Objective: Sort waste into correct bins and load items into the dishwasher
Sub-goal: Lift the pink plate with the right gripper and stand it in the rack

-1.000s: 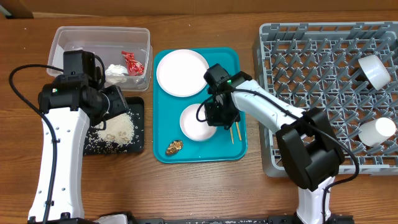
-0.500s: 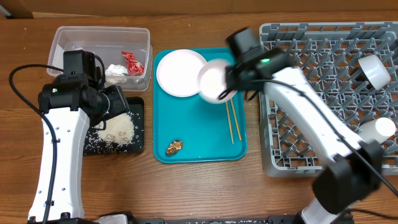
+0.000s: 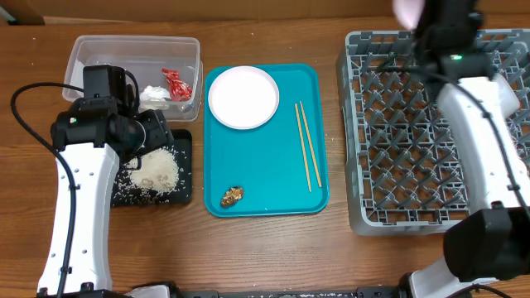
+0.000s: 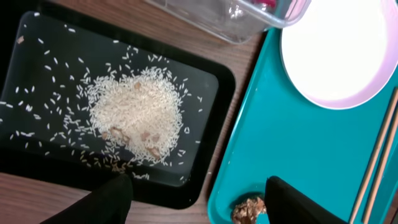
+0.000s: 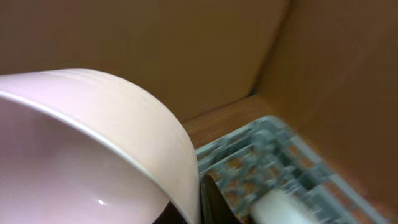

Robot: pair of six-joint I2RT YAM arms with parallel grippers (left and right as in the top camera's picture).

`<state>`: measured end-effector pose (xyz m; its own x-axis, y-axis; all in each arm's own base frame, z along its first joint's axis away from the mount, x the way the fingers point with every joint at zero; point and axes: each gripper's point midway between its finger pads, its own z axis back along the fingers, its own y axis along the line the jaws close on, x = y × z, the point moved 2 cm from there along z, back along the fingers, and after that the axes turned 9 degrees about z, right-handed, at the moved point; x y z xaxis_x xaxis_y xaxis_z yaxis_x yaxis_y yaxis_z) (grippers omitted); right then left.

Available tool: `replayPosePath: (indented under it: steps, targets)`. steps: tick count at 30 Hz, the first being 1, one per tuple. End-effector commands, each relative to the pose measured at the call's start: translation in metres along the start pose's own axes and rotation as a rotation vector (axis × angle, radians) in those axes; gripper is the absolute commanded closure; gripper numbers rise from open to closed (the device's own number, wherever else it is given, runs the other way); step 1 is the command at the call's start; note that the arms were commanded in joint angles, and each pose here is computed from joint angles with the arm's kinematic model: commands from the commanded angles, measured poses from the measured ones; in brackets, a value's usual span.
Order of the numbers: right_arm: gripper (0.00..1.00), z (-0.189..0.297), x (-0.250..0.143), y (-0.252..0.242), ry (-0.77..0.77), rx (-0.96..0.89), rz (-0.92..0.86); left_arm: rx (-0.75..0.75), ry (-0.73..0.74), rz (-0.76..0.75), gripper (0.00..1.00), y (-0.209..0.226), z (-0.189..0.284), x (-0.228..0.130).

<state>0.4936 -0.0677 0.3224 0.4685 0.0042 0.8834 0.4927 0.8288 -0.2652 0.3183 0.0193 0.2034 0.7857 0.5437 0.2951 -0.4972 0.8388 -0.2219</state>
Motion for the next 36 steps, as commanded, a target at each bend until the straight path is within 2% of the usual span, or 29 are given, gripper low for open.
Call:
replayPosePath:
  steps: [1,7,15,19,25,34,36]
  targets:
    - [0.96,-0.029,0.003,-0.048,-0.002,-0.154,0.053,-0.004,-0.061,0.003,0.27,-0.001,0.009,0.011]
    - [0.96,-0.057,-0.023,-0.107,0.075,-0.507,0.069,-0.016,-0.083,0.002,0.24,-0.004,0.010,0.016]
    - [0.96,-0.093,-0.096,-0.110,0.259,-0.673,0.172,-0.021,-0.092,0.001,0.23,-0.005,0.010,0.018]
    - [0.96,-0.103,-0.129,-0.100,0.323,-0.673,0.161,-0.021,-0.091,0.001,0.23,-0.005,0.010,0.018]
    - [0.96,-0.097,-0.149,-0.085,0.378,-0.629,0.151,-0.022,-0.091,0.002,0.24,-0.005,0.010,0.018]
    - [0.96,-0.082,-0.198,-0.028,0.623,-0.280,0.200,-0.025,-0.089,0.001,0.23,-0.006,0.010,0.018]
    - [0.96,-0.078,-0.202,-0.028,0.642,-0.289,0.163,-0.025,-0.089,0.001,0.23,-0.006,0.010,0.018]
